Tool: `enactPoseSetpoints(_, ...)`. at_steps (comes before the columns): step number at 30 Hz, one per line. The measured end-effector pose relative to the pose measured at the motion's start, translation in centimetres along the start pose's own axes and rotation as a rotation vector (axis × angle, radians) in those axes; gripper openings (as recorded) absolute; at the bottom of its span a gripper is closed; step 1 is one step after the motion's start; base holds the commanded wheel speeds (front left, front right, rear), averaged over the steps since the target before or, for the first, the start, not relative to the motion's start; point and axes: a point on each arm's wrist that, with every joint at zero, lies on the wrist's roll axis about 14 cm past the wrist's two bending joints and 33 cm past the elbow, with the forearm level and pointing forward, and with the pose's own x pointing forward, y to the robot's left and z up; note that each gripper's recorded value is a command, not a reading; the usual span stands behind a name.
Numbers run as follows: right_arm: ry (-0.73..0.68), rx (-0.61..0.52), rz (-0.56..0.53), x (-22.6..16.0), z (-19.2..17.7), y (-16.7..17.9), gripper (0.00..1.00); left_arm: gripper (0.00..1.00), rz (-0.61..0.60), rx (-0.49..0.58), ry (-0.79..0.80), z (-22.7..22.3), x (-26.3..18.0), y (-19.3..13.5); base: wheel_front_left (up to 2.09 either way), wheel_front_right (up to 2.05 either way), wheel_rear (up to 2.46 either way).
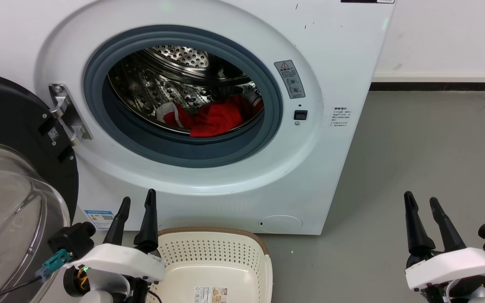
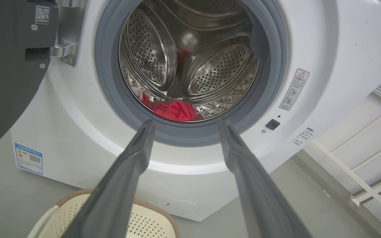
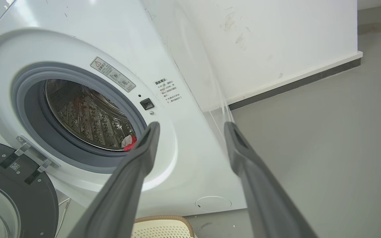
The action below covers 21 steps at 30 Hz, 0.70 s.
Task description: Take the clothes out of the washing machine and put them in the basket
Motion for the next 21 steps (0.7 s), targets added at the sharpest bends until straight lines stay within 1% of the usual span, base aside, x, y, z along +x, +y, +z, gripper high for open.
enactPoseSetpoints(12,0.008,-0.141,0.012,-0.07,0.06,0.2,1.0,1.0,-0.008,0.158,-0.011,0.22,0.29,-0.07,0.0,0.0,0.0)
enactPoseSetpoints(21,0.011,-0.243,0.018,-0.01,0.23,0.28,1.0,1.0,-0.017,0.255,-0.02,0.28,0.59,-0.22,0.0,0.0,0.0)
